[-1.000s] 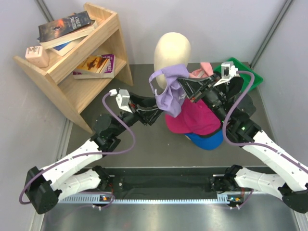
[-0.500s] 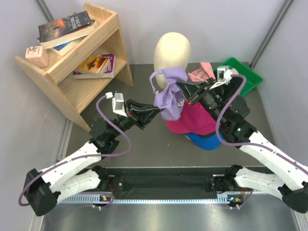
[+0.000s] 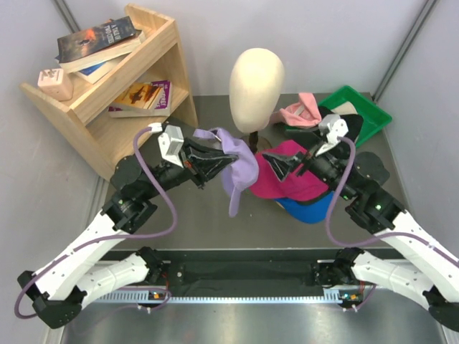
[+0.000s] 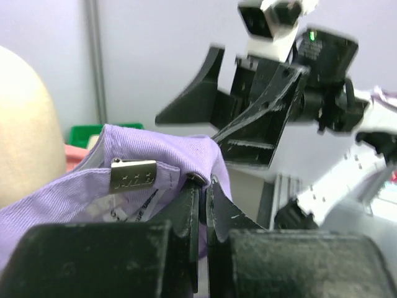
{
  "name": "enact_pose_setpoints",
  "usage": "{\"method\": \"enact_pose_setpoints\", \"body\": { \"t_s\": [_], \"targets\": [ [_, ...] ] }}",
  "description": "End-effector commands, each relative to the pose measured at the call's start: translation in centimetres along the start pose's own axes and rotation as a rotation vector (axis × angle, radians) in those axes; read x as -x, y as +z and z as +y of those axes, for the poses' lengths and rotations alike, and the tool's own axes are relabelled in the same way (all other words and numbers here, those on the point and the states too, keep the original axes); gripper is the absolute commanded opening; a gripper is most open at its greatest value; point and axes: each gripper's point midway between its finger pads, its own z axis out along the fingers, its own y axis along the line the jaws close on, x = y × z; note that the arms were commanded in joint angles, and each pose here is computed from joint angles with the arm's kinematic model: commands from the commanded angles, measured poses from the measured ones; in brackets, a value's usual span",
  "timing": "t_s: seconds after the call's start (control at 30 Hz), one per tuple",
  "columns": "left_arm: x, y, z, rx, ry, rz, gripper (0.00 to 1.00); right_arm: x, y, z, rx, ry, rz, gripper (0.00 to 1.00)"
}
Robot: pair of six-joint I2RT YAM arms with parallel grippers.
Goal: Stack the hats
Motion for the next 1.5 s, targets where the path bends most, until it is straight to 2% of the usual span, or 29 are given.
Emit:
{"method": "enact_pose_setpoints", "body": {
  "t_s": [0.0,0.17,0.27,0.4,0.5,0.63,0.9,0.97,1.0,1.03,1.1,1.13,1.17,1.2,1.3,1.37,1.4,1.43,1.47],
  "targets": [
    [-2.5,-1.3,-2.8,-0.172,0.054,0.162,0.0,1.2,-3.4,2.6,0.184,-0.279,-0.008,1.0],
    [-5.1,-2.5,-5.0,-0.328,0.026,0.317,0.0,1.0,-4.6,5.5,0.38,-0.361,0.035,1.0],
    [-5.4,-3.3,-6.8,-0.448,0.01,0.349,0.0,0.2,-4.5,6.3,0.458,-0.393,0.094,1.0],
    [-5.3,-4.1,-7.9,-0.515,0.007,0.369,0.0,-1.1,-4.6,7.2,0.55,-0.432,0.137,1.0],
    [-5.3,-4.6,-9.1,-0.603,-0.025,0.377,0.0,-2.4,-5.3,8.9,0.692,-0.443,0.152,1.0],
    [-5.2,-4.5,-9.1,-0.605,-0.029,0.378,0.0,-3.9,-6.4,10.9,0.869,-0.412,0.199,1.0],
    [-5.4,-4.4,-8.7,-0.588,-0.001,0.372,0.0,-6.1,-7.9,12.8,1.066,-0.328,0.241,0.98],
    [-5.4,-4.4,-8.7,-0.587,0.008,0.369,0.0,-6.2,-8.3,13.0,1.08,-0.316,0.247,0.9],
    [-5.4,-4.4,-8.5,-0.579,0.012,0.368,0.0,-6.3,-8.4,13.0,1.083,-0.305,0.254,0.82],
    [-5.4,-4.4,-8.5,-0.572,0.016,0.366,0.0,-6.2,-8.3,13.0,1.075,-0.298,0.262,0.66],
    [-5.4,-4.2,-8.0,-0.541,0.034,0.359,0.0,-6.2,-8.3,12.9,1.056,-0.274,0.284,0.45],
    [-5.6,-4.2,-7.8,-0.526,0.037,0.359,0.0,-6.4,-7.9,12.5,1.018,-0.269,0.3,0.24],
    [-5.7,-4.0,-7.5,-0.507,0.039,0.359,0.0,-5.9,-7.6,12.4,0.981,-0.239,0.296,0.07],
    [-5.6,-3.7,-6.8,-0.46,0.051,0.353,0.0,-5.7,-7.3,12.3,0.956,-0.228,0.293,0.0],
    [-6.2,-2.8,-5.1,-0.368,0.064,0.347,0.0,-4.3,-6.0,11.4,0.823,-0.188,0.251,0.0],
    [-6.9,-2.1,-2.9,-0.252,0.07,0.348,0.29,-2.9,-4.8,10.0,0.678,-0.164,0.224,0.0],
    [-6.8,-1.7,-2.2,-0.216,0.08,0.336,0.5,-2.0,-4.3,9.5,0.633,-0.166,0.196,0.0],
    [-6.9,-1.5,-0.8,-0.138,0.09,0.328,0.61,-1.2,-3.7,8.6,0.562,-0.168,0.178,0.0],
    [-6.9,-1.3,-0.2,-0.102,0.09,0.319,0.82,0.1,-3.6,8.4,0.527,-0.149,0.151,0.0]
  ]
}}
